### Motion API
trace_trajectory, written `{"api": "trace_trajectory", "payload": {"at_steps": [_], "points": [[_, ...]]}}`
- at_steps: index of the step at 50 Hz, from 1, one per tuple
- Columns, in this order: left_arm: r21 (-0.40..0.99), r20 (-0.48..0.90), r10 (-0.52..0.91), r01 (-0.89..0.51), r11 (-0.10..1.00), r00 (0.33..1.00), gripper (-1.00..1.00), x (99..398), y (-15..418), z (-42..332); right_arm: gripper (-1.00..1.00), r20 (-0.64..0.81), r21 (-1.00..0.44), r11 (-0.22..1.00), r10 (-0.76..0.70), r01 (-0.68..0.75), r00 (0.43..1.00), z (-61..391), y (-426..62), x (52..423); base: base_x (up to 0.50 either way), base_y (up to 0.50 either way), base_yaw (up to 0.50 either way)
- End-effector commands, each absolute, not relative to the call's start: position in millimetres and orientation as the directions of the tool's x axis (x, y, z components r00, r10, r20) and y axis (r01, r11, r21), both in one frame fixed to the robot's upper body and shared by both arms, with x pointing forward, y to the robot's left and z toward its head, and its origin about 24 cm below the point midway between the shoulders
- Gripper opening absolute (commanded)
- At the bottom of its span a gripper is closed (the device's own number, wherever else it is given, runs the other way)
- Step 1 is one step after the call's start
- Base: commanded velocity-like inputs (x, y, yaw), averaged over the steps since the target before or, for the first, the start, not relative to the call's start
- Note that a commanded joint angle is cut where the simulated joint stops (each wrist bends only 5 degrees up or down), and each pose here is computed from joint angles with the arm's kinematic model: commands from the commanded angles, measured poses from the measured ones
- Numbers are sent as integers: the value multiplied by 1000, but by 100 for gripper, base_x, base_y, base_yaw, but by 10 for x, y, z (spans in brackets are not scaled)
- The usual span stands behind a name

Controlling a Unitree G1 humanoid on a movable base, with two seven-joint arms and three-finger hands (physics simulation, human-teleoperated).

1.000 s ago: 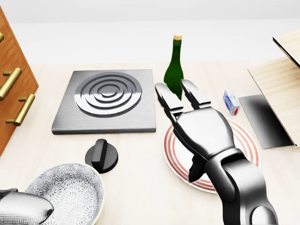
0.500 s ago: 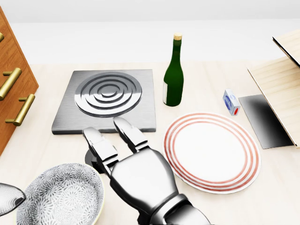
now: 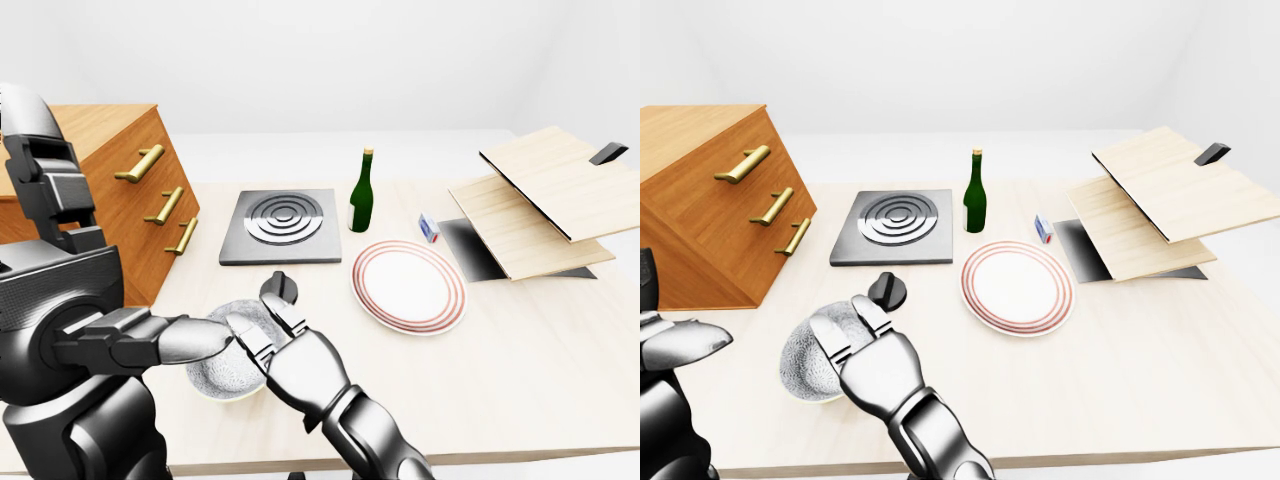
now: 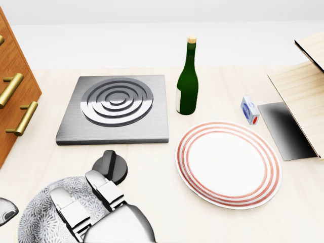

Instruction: Pick up the akita bowl and put it on the plate.

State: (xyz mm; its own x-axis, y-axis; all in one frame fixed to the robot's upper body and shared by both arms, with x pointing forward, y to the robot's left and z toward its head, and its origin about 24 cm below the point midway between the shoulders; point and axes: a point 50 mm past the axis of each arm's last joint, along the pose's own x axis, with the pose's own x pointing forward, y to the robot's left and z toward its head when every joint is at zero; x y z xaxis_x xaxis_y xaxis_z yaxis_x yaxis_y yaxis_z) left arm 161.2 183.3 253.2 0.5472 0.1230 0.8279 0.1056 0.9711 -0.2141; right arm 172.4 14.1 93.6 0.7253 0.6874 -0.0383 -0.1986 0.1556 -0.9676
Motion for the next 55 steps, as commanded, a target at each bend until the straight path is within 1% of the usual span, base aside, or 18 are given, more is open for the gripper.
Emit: {"api": "trace_trajectory", "payload": {"at_steps": [1, 9, 13, 15, 16, 21, 22, 24, 27, 32, 34, 35, 40, 49, 51, 53, 55], "points": [[-206, 831, 117, 105, 973, 544, 100, 1606, 1828, 2538, 100, -66, -963, 136, 715, -231, 696, 770, 248, 1593, 0, 0, 0], [-215, 835, 125, 108, 971, 535, 100, 1595, 1838, 2552, 100, -70, -962, 132, 725, -238, 685, 748, 312, 1581, 0, 0, 0], [-220, 829, 128, 107, 970, 544, 100, 1608, 1845, 2537, 100, -66, -960, 137, 740, -245, 669, 730, 383, 1526, 0, 0, 0], [-226, 834, 134, 110, 968, 536, 100, 1594, 1851, 2551, 100, -60, -959, 141, 745, -245, 665, 754, 411, 1513, 0, 0, 0], [-223, 828, 130, 107, 969, 546, 100, 1613, 1850, 2535, 100, -59, -958, 144, 747, -247, 662, 760, 423, 1507, 0, 0, 0], [-237, 838, 143, 116, 964, 527, 100, 1580, 1857, 2569, 100, -70, -960, 129, 750, -249, 658, 716, 433, 1508, 0, 0, 0], [-238, 837, 143, 117, 964, 528, 100, 1580, 1856, 2569, 100, -75, -960, 126, 744, -250, 664, 697, 428, 1514, 0, 0, 0], [-235, 831, 138, 116, 965, 539, 100, 1597, 1853, 2550, 100, -79, -958, 125, 750, -257, 657, 674, 437, 1489, 0, 0, 0], [-236, 831, 139, 116, 965, 539, 100, 1602, 1854, 2552, 100, -82, -959, 120, 752, -258, 655, 638, 440, 1485, 0, 0, 0], [-240, 834, 142, 119, 963, 532, 100, 1589, 1856, 2564, 100, -103, -953, 118, 742, -281, 662, 528, 417, 1516, 0, 0, 0], [-242, 836, 145, 120, 963, 530, 100, 1585, 1858, 2569, 100, -115, -962, 88, 729, -258, 675, 459, 388, 1540, 0, 0, 0], [-240, 833, 141, 120, 963, 534, 100, 1591, 1855, 2561, 100, -128, -954, 98, 725, -284, 677, 404, 375, 1553, 0, 0, 0], [-245, 836, 146, 121, 962, 529, 100, 1585, 1860, 2572, 100, -131, -951, 105, 713, -290, 688, 343, 338, 1628, 0, 0, 0], [-244, 831, 144, 119, 962, 537, 100, 1594, 1854, 2558, 100, -152, -946, 96, 710, -309, 687, 223, 327, 1620, 0, 0, 0], [-270, 830, 165, 127, 954, 533, 100, 1591, 1872, 2564, 100, -156, -947, 91, 709, -309, 687, 203, 325, 1610, 0, 0, 0], [-257, 822, 152, 120, 959, 549, 100, 1616, 1861, 2540, 100, -161, -945, 91, 709, -315, 687, 175, 324, 1615, 0, 0, 0], [-267, 828, 162, 124, 956, 537, 100, 1593, 1868, 2559, 100, -173, -940, 90, 705, -329, 688, 136, 321, 1621, 0, 0, 0]]}}
